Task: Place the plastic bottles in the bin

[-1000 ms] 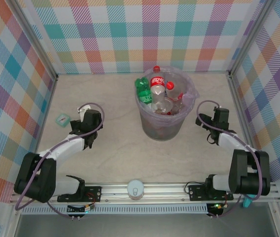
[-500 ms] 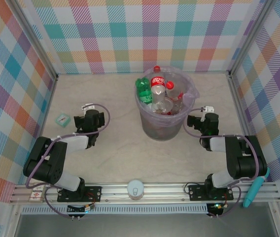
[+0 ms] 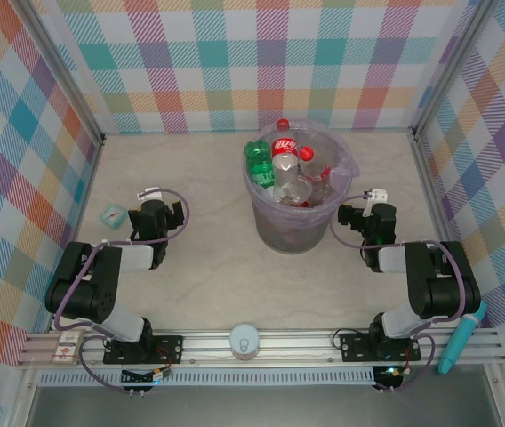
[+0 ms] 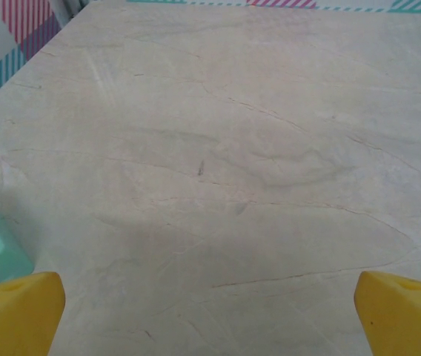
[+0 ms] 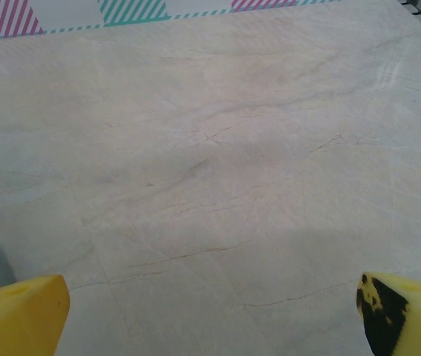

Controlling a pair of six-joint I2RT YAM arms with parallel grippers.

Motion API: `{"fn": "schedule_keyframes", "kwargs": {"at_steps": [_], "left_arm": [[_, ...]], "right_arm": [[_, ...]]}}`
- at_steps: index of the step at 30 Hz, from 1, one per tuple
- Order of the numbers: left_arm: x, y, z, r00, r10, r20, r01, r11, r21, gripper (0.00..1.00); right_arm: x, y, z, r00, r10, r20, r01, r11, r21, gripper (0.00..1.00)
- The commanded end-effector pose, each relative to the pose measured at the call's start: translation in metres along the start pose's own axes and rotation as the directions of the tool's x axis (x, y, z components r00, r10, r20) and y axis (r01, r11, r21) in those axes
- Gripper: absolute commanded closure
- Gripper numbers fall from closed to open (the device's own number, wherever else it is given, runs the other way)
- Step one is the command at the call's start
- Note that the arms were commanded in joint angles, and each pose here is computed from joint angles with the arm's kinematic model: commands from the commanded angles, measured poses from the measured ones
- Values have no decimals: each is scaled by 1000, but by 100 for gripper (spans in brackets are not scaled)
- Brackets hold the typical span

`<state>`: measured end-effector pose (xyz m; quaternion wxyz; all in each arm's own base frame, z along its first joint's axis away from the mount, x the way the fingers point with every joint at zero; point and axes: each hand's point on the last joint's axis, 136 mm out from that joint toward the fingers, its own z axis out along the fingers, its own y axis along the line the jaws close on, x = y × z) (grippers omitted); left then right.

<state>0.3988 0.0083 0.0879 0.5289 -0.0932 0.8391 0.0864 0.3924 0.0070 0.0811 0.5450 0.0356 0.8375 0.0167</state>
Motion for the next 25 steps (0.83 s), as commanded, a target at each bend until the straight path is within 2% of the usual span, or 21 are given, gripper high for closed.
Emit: {"fn": "schedule_keyframes", "kwargs": {"at_steps": [1,6,7,25], "left_arm": [[-5,-4,1,1000,-8,23,7,999,40,0],[3,-9,-1,999,-15,32,11,993,116,0],[5,-9,0,998,-27,61,19,992,128,0],[5,-8,-1,998,-26,59,18,992,127,0]], "right_arm": [[-11,1,-1,999,-14,44,14,1000,-13,1],[-11,1,-1,999,-14,43,14,1000,-13,1],[-11,1,-1,999,-13,44,13,1000,-13,1],[-11,2,0,999,-15,41,15,1000,-16,1]]}}
